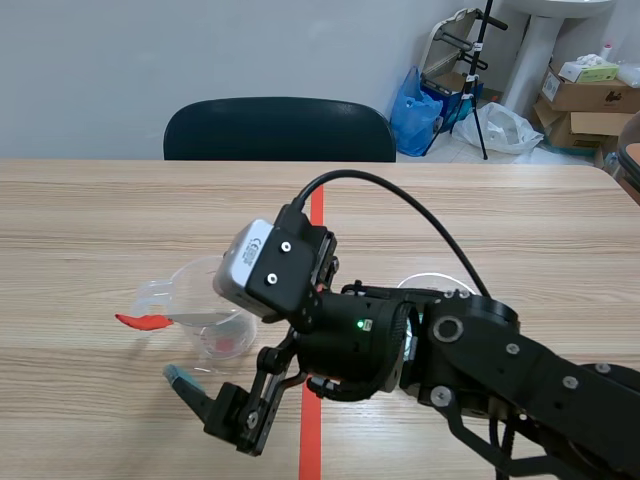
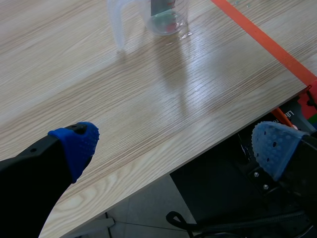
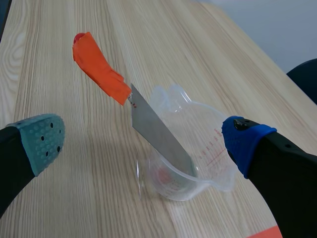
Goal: Do the redox reaction experiment
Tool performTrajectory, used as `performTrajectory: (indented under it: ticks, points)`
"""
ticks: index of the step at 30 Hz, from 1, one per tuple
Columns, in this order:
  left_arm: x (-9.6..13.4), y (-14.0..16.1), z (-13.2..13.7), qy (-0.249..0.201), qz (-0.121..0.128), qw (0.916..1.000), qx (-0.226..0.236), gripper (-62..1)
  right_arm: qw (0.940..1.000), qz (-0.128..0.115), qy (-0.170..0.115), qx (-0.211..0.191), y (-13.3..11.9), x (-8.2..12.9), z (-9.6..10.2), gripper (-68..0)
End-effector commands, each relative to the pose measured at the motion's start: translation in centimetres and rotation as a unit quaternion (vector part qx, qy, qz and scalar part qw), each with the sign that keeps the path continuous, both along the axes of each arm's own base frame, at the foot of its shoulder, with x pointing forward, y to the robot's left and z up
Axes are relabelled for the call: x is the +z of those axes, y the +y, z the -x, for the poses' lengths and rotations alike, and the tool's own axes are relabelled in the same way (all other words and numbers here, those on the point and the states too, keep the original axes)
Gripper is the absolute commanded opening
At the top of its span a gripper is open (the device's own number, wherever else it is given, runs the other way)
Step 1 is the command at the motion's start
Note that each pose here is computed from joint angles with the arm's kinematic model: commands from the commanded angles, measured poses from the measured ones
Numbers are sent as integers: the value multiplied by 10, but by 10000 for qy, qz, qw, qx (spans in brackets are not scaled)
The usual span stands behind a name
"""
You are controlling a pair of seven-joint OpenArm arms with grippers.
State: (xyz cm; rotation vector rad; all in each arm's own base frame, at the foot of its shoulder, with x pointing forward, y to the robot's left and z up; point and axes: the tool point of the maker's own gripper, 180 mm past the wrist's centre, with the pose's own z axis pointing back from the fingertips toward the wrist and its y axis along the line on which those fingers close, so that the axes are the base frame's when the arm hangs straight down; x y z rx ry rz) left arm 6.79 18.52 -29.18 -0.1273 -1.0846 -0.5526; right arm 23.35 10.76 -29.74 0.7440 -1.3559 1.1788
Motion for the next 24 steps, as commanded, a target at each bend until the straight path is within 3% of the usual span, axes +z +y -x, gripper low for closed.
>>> performTrajectory:
  ticks: [1, 8, 13, 17, 24]
  points:
    - [7, -4, -4, -156, 99, 9998, -13, 14, 9998, -177, -129, 11, 6, 13, -7, 4]
    - [7, -4, -4, -147, 93, 9998, -13, 14, 9991, -334, -189, -151, 18, 20, -19, 4]
    - [7, -4, -4, -151, 95, 9998, -11, 14, 9984, -304, -433, -176, 24, 26, -23, 4]
    - [7, -4, -4, -151, 95, 9998, -13, 14, 9985, -259, -444, -179, 25, 25, -24, 4]
    - [7, -4, -4, -151, 95, 9998, -13, 14, 9963, -279, -626, -524, 20, 29, -36, 4]
